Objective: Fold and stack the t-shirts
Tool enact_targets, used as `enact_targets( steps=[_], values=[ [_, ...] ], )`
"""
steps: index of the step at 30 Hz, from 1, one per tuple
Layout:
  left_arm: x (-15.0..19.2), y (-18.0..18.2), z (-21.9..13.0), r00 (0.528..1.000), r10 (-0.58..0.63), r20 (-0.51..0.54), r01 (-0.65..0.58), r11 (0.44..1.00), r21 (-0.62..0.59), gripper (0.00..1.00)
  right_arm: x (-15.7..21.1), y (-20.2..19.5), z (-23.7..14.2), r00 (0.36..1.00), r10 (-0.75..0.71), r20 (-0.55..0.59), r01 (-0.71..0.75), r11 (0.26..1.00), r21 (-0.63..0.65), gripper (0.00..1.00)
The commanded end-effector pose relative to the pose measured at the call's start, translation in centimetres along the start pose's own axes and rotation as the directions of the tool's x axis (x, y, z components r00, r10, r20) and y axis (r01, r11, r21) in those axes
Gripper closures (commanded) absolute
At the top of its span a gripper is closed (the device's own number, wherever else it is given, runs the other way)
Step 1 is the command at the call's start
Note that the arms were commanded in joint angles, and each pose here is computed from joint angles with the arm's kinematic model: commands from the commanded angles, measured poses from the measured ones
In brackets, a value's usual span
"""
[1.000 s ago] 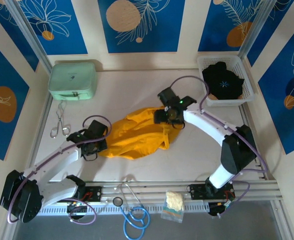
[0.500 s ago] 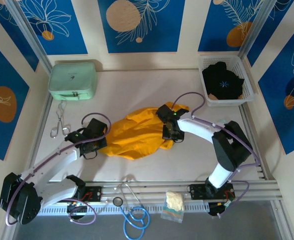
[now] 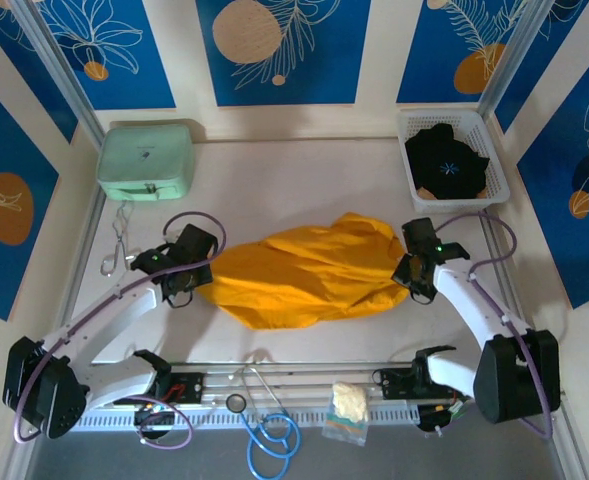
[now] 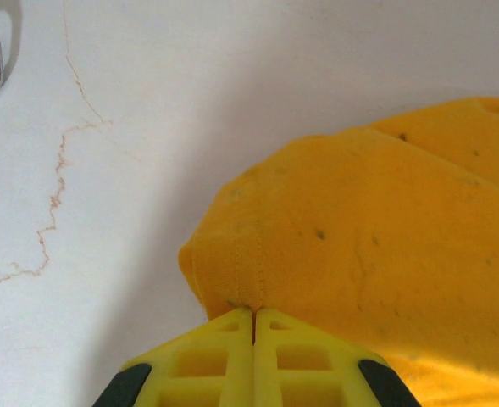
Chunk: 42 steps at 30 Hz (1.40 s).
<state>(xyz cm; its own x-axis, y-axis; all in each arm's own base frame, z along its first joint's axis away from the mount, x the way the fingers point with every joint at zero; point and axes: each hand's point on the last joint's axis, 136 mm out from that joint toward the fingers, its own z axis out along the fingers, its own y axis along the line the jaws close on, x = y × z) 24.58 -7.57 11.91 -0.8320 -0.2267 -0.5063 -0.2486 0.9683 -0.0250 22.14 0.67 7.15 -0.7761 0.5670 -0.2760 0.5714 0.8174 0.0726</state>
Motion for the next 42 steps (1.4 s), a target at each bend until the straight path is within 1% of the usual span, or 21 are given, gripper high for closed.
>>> enact_targets(
  steps=[1, 2, 3, 4, 6, 7, 8, 10, 11, 13, 16, 17, 18, 19, 22, 23, 26, 31, 33, 36, 42],
  values=[
    [0.1, 0.3, -0.3, 0.999, 0.042, -0.018, -0.043, 0.999, -0.028, 1.0, 0.1, -0.6, -0.1, 0.999, 0.032, -0.032, -0.034, 0.998, -0.046, 1.0],
    [0.4, 0.2, -0.1, 0.998, 0.044, -0.035, -0.044, 0.999, -0.02, 1.0, -0.2, -0.8, 0.0, 0.999, 0.046, -0.028, -0.048, 0.998, -0.045, 1.0],
    [0.8, 0.1, 0.0, 0.998, 0.044, -0.05, -0.044, 0.999, -0.012, 1.0, -0.4, -0.9, 0.0, 0.998, 0.054, -0.028, -0.055, 0.997, -0.047, 0.98],
    [1.2, -0.1, 0.1, 0.997, 0.044, -0.069, -0.045, 0.999, -0.003, 1.0, -0.6, -1.0, 0.1, 0.998, 0.061, -0.029, -0.062, 0.997, -0.048, 0.9],
    [2.1, -0.3, 0.2, 0.994, 0.045, -0.102, -0.044, 0.999, 0.015, 1.0, -1.0, -1.0, 0.3, 0.997, 0.064, -0.033, -0.065, 0.997, -0.051, 0.81],
    [2.5, -0.4, 0.3, 0.992, 0.046, -0.118, -0.043, 0.999, 0.028, 1.0, -1.2, -0.9, 0.3, 0.998, 0.06, -0.035, -0.062, 0.997, -0.053, 0.75],
    [2.9, -0.5, 0.3, 0.99, 0.047, -0.132, -0.043, 0.998, 0.035, 1.0, -1.4, -0.8, 0.3, 0.998, 0.059, -0.034, -0.06, 0.997, -0.055, 0.71],
    [3.5, -1.0, 0.2, 0.987, 0.055, -0.153, -0.046, 0.997, 0.061, 1.0, -1.8, -0.5, 0.1, 0.998, 0.049, -0.034, -0.051, 0.996, -0.068, 0.61],
    [3.6, -1.4, 0.1, 0.985, 0.059, -0.16, -0.047, 0.996, 0.078, 1.0, -1.9, -0.2, -0.1, 0.999, 0.043, -0.033, -0.045, 0.996, -0.078, 0.58],
    [3.7, -2.2, -0.3, 0.982, 0.074, -0.172, -0.055, 0.992, 0.112, 1.0, -2.1, 0.4, -0.8, 0.999, 0.023, -0.03, -0.026, 0.994, -0.102, 0.47],
    [3.6, -3.5, -1.1, 0.978, 0.107, -0.181, -0.078, 0.984, 0.158, 1.0, -2.3, 1.5, -2.0, 0.999, -0.028, -0.018, 0.025, 0.993, -0.118, 0.37],
    [3.5, -3.9, -1.5, 0.976, 0.12, -0.181, -0.088, 0.981, 0.175, 0.99, -2.3, 1.9, -2.5, 0.999, -0.051, -0.011, 0.05, 0.992, -0.118, 0.34],
    [3.5, -4.3, -1.8, 0.975, 0.132, -0.178, -0.097, 0.977, 0.192, 0.88, -2.3, 2.2, -2.9, 0.997, -0.073, -0.004, 0.072, 0.991, -0.117, 0.33],
    [3.5, -4.6, -2.2, 0.975, 0.139, -0.176, -0.102, 0.973, 0.206, 0.74, -2.2, 2.8, -3.4, 0.995, -0.1, 0.001, 0.1, 0.988, -0.118, 0.29],
    [3.3, -5.1, -2.8, 0.975, 0.146, -0.166, -0.105, 0.967, 0.233, 0.34, -2.0, 5.0, -4.3, 0.983, -0.181, 0.009, 0.181, 0.972, -0.147, 0.26],
    [3.2, -5.0, -3.0, 0.977, 0.143, -0.16, -0.103, 0.967, 0.235, 0.27, -2.0, 5.8, -4.4, 0.978, -0.208, 0.005, 0.206, 0.965, -0.161, 0.25],
    [2.7, -4.6, -3.0, 0.981, 0.143, -0.131, -0.113, 0.971, 0.213, 0.14, -2.0, 8.0, -4.1, 0.965, -0.263, -0.01, 0.257, 0.95, -0.176, 0.26],
    [1.6, -3.9, -2.0, 0.984, 0.147, -0.098, -0.134, 0.982, 0.13, 0.0, -3.0, 11.0, -2.8, 0.951, -0.31, -0.02, 0.299, 0.933, -0.202, 0.27],
    [1.1, -4.1, -1.1, 0.985, 0.147, -0.086, -0.137, 0.984, 0.112, 0.01, -3.7, 12.5, -2.3, 0.94, -0.341, -0.025, 0.328, 0.92, -0.216, 0.27],
    [0.0, -5.2, 0.8, 0.988, 0.128, -0.083, -0.118, 0.985, 0.123, 0.01, -4.9, 14.5, -1.2, 0.919, -0.391, -0.044, 0.374, 0.903, -0.213, 0.27],
    [-1.2, -7.3, 6.0, 0.988, 0.074, -0.137, -0.052, 0.987, 0.154, 0.01, -7.1, 17.2, 2.6, 0.891, -0.446, -0.09, 0.428, 0.889, -0.163, 0.25]
  ],
)
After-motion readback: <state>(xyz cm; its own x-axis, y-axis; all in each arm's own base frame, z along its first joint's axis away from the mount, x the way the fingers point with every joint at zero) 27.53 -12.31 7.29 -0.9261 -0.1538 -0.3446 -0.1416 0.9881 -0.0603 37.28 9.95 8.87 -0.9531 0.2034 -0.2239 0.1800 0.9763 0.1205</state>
